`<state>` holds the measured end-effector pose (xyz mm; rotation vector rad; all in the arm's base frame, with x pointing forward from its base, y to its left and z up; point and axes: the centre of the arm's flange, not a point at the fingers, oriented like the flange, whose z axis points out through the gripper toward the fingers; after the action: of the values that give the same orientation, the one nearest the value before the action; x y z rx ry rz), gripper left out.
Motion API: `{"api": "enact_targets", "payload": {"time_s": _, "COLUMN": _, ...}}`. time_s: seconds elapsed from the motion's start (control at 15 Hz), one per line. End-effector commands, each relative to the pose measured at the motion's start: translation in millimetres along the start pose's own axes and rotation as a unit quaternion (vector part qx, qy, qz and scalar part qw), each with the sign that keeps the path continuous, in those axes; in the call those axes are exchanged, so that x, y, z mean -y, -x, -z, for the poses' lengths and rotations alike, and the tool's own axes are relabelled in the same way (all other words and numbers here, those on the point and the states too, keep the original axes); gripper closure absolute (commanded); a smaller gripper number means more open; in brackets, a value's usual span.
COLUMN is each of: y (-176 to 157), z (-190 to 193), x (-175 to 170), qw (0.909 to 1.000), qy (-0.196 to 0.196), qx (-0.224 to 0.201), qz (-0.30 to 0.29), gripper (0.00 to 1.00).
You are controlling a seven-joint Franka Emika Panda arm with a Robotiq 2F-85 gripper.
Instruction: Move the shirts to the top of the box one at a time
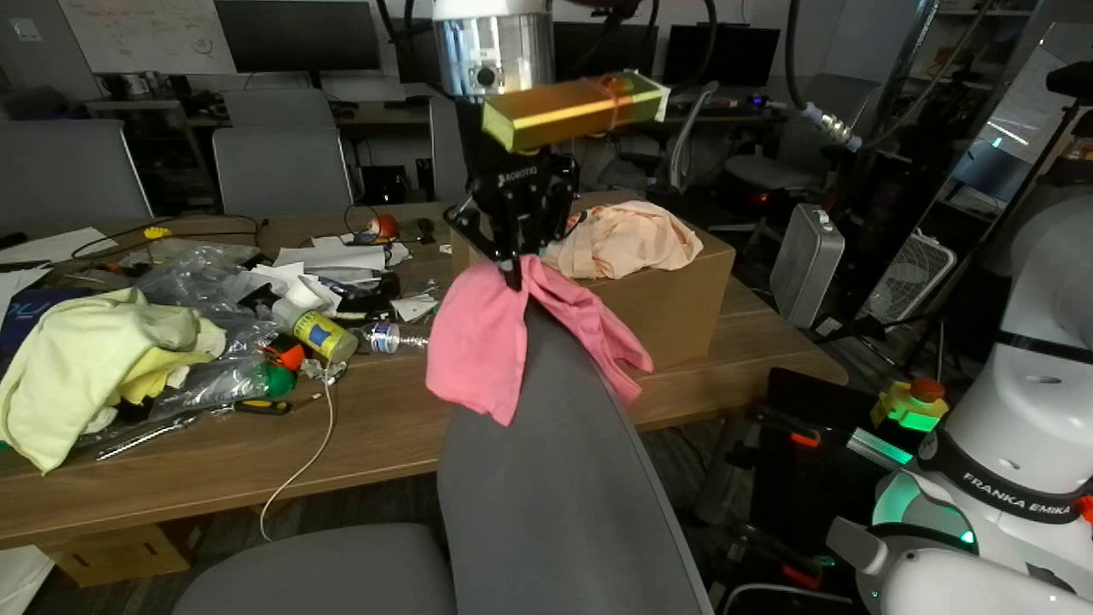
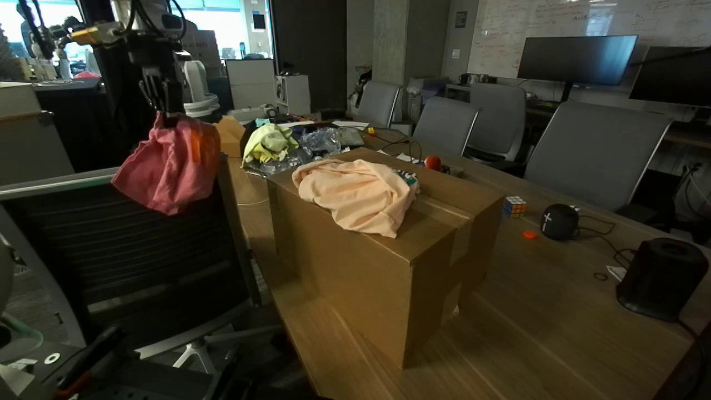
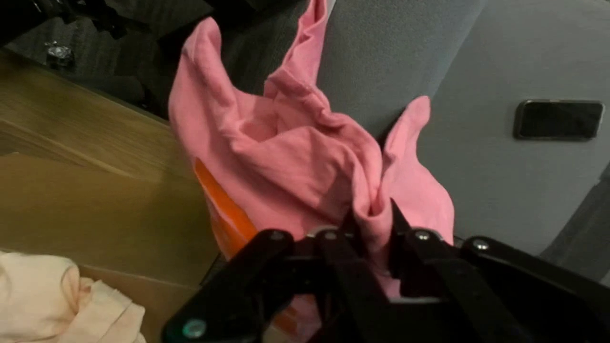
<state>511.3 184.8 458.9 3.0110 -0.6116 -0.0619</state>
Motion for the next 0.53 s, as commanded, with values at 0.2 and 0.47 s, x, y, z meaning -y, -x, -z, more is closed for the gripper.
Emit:
{"api": "enact_targets", "payload": {"time_s": 0.2, "y": -13.5, "z": 75.2, "x": -18.0, "qw": 0.9967, "qy": -0.022, "qx": -0.051, "qz": -0.059, "gripper": 0.97}}
{"api": "enact_targets", "payload": {"time_s": 0.47, "y": -30.5, "z": 90.1, "x": -32.2, "qw": 0.9928, "qy": -0.023, "qx": -0.057, "qz": -0.102, "gripper": 0.97}}
